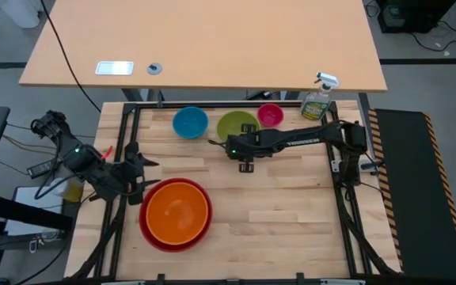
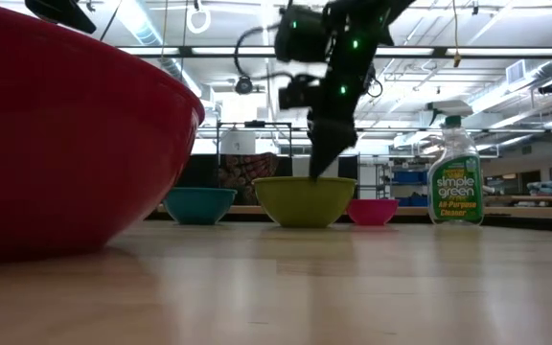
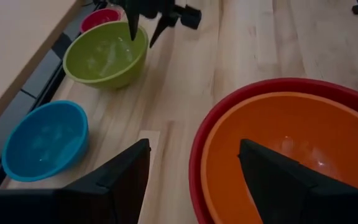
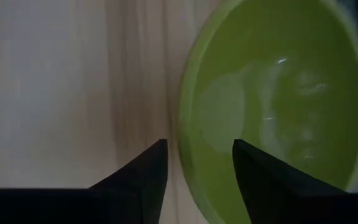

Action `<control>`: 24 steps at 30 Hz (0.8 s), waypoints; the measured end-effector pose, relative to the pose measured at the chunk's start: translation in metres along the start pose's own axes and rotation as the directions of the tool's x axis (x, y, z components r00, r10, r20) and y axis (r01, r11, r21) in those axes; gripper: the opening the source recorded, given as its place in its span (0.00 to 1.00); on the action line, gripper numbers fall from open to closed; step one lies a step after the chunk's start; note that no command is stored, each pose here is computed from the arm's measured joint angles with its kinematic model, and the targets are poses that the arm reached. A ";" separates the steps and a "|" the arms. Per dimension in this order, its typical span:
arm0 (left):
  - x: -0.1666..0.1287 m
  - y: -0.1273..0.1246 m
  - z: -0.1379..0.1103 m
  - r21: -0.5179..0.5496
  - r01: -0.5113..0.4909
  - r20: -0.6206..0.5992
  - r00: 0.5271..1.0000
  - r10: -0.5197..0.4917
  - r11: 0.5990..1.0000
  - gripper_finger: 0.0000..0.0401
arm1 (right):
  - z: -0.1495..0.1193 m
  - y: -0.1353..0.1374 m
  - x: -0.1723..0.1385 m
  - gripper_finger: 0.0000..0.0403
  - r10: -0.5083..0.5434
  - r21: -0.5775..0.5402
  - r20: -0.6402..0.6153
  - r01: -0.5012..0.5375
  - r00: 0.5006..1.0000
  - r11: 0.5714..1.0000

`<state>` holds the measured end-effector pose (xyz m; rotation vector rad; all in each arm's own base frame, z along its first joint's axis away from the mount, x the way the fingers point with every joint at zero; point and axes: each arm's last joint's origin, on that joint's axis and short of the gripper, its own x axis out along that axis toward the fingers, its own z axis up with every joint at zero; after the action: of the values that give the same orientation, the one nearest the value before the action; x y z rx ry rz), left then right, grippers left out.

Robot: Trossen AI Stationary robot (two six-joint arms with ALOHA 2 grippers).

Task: Nest bowls inside each other
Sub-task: Stack the green bowl on top of the orange bowl

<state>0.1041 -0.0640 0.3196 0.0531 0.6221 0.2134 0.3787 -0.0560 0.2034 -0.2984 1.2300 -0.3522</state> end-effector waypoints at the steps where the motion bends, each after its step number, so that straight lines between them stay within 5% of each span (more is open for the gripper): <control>1: 0.000 0.000 0.000 -0.002 -0.003 0.000 1.000 0.003 1.000 0.63 | -0.001 0.001 0.005 0.47 0.009 0.001 -0.009 -0.009 1.000 1.000; 7: 0.000 0.000 0.000 -0.002 -0.004 -0.001 1.000 0.004 1.000 0.63 | -0.005 0.006 0.042 0.49 -0.010 -0.029 -0.088 0.008 0.996 1.000; 13: 0.000 0.000 0.000 -0.002 -0.005 -0.002 1.000 0.005 1.000 0.63 | -0.011 0.015 0.065 0.32 -0.034 -0.064 -0.155 0.024 0.987 0.998; 18: 0.001 0.000 0.000 0.004 -0.005 -0.002 1.000 0.005 1.000 0.63 | -0.012 0.022 0.062 0.07 -0.079 -0.098 -0.182 0.062 0.980 0.993; 24: 0.001 0.000 0.000 0.008 -0.006 -0.003 1.000 0.006 1.000 0.63 | -0.007 0.039 0.030 0.09 -0.116 -0.157 -0.123 0.096 0.986 0.983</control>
<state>0.1044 -0.0635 0.3193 0.0622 0.6260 0.2165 0.3850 -0.0329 0.1595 -0.4786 1.3766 -0.3760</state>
